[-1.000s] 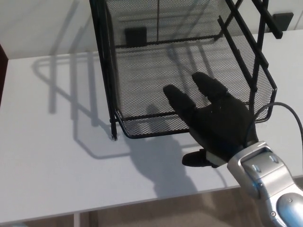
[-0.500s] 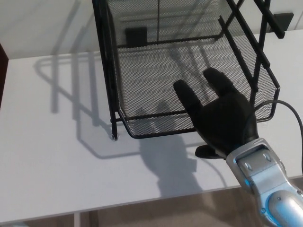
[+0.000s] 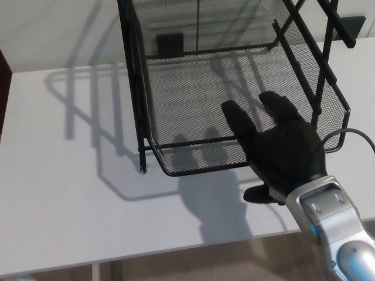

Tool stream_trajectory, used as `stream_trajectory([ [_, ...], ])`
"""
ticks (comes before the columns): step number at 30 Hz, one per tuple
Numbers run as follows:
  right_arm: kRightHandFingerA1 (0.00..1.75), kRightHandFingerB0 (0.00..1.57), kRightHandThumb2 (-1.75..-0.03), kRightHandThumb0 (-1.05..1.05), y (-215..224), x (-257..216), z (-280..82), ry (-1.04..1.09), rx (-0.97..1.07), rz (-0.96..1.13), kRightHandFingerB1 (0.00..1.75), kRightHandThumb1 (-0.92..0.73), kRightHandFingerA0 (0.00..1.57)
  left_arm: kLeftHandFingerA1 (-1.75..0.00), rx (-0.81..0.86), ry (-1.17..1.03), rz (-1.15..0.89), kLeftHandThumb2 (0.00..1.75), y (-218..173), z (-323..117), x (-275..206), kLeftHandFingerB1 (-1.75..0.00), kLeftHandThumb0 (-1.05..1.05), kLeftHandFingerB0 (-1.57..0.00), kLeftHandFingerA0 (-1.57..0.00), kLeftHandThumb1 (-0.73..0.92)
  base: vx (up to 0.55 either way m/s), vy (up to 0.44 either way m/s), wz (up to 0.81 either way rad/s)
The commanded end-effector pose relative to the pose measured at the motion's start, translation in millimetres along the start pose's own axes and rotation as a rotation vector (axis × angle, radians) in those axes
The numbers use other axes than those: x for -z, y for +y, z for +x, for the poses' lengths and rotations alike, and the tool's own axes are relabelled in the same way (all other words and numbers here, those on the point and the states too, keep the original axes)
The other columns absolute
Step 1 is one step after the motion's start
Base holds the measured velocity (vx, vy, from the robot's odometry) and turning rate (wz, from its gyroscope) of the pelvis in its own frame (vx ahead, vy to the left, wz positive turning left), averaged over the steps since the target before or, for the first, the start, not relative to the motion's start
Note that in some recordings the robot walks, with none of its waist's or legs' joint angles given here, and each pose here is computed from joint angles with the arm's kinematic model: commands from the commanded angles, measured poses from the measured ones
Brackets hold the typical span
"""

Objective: The robot walks towards a file tray kept in the middle of a desk and uses its right hand to grab a tray and pulls it out towards itself

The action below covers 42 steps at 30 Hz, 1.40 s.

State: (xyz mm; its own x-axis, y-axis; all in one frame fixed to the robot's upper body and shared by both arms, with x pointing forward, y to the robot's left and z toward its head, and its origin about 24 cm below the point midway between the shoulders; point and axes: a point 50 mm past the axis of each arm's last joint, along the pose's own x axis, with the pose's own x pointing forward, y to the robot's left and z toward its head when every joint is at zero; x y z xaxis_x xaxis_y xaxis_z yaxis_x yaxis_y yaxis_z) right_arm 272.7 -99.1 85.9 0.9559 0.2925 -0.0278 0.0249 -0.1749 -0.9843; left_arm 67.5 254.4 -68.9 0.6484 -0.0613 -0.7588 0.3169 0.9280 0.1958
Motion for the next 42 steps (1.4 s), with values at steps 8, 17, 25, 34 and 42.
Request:
stream_trajectory([
  [8, 0.4, 0.0, -0.59, -1.05, 17.5, 7.0, -18.0, -0.053, -0.206, 0.141, 0.37, -0.57, 0.0, -0.62, 0.016, -0.019, 0.029, 0.59, 1.4, -3.3, -3.5, -0.44, -0.48, -0.29, -0.38, 0.68, 0.0, 0.0, 0.0],
  [17, 0.42, 0.0, -0.6, -1.05, 21.0, 4.1, -33.5, -0.093, -0.2, 0.158, 0.48, -0.58, 0.0, -0.6, 0.012, -0.01, 0.026, 0.6, 3.0, 0.7, 1.6, -0.43, -0.48, -0.3, -0.38, 0.67, 0.0, 0.0, 0.0],
  [25, 0.6, 0.0, -0.58, -1.05, 25.3, 2.8, -52.3, -0.104, -0.203, 0.184, 0.48, -0.56, 0.0, -0.6, 0.018, -0.016, 0.037, 0.6, 3.2, 1.3, 2.2, -0.44, -0.48, -0.29, -0.38, 0.67, 0.0, 0.0, 0.0],
  [34, 0.5, 0.0, -0.58, -1.05, 28.5, 2.7, -73.7, -0.123, -0.191, 0.158, 0.52, -0.54, 0.0, -0.6, 0.02, -0.016, 0.03, 0.6, 1.6, 0.9, -0.7, -0.44, -0.46, -0.31, -0.39, 0.67, 0.0, 0.0, 0.0],
  [42, 0.44, 0.0, -0.59, -1.05, 10.0, -0.5, -89.2, -0.166, -0.131, 0.147, 0.44, -0.58, 0.0, -0.6, 0.028, -0.012, 0.048, 0.59, 1.5, 0.3, 0.2, -0.44, -0.47, -0.3, -0.4, 0.67, 0.0, 0.0, 0.0],
])
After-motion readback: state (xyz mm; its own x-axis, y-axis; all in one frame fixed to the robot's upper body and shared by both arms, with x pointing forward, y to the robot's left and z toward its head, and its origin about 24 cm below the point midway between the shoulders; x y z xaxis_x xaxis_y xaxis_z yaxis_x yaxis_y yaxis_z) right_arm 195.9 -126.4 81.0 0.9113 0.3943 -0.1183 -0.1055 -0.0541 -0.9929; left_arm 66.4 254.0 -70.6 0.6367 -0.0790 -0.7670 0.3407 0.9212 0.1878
